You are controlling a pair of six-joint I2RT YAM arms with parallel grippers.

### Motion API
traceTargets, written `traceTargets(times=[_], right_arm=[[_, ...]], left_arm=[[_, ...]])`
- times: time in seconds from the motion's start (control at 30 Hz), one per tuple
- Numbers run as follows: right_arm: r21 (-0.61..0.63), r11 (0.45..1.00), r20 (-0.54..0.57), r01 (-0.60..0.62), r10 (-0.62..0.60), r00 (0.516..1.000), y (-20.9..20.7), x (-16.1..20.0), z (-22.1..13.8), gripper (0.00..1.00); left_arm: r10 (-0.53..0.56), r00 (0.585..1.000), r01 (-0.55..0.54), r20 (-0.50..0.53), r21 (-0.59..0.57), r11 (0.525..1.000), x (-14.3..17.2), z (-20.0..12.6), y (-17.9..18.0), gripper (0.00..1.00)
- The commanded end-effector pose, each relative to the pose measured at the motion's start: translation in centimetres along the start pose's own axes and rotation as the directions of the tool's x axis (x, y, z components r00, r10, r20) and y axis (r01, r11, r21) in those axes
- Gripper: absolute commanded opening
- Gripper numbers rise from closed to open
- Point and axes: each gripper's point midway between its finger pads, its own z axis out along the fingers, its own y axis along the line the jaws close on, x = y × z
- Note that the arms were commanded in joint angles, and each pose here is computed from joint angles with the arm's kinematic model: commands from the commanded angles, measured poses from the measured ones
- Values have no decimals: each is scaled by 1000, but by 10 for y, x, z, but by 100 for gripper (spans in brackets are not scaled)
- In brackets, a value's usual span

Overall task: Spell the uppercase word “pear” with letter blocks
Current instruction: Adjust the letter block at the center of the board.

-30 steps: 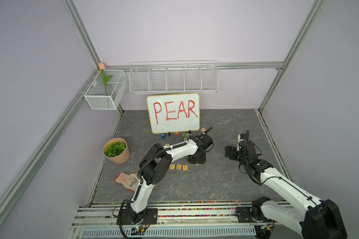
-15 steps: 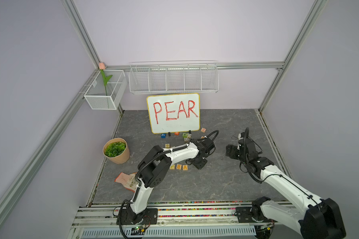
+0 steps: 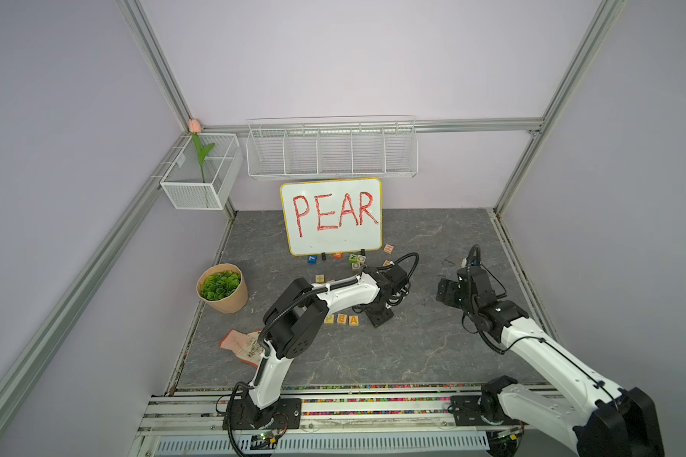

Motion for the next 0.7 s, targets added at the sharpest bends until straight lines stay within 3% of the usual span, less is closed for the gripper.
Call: traceTargets(times=[0.0, 0.27, 0.4, 0.5, 0.63, 0.67], right_arm=[[11, 1000, 22, -24, 24, 999, 0, -11, -4, 89], [-27, 1000, 17, -6, 6, 1000, 8, -10, 1, 89], [-33, 999, 26, 19, -18, 999, 9, -12, 2, 89], [-35, 999, 44, 33, -31, 999, 9, -16, 0, 89], [-54, 998, 53, 39, -36, 998, 13, -16, 1, 89], [-63, 997, 52, 39, -36, 998, 14, -16, 2, 89]], left_arm=[[3, 999, -2, -38, 17, 1000, 12, 8, -5, 59], [-209, 972, 203, 109, 64, 977, -12, -28, -5, 65], [-372, 919, 358, 134, 114, 927, -18, -41, -5, 68], [-545, 824, 535, 158, 102, 839, -20, -53, 8, 69], [-783, 610, 769, 120, 148, 622, -14, -66, 19, 71], [-813, 574, 794, 101, 176, 582, -13, -68, 19, 71]])
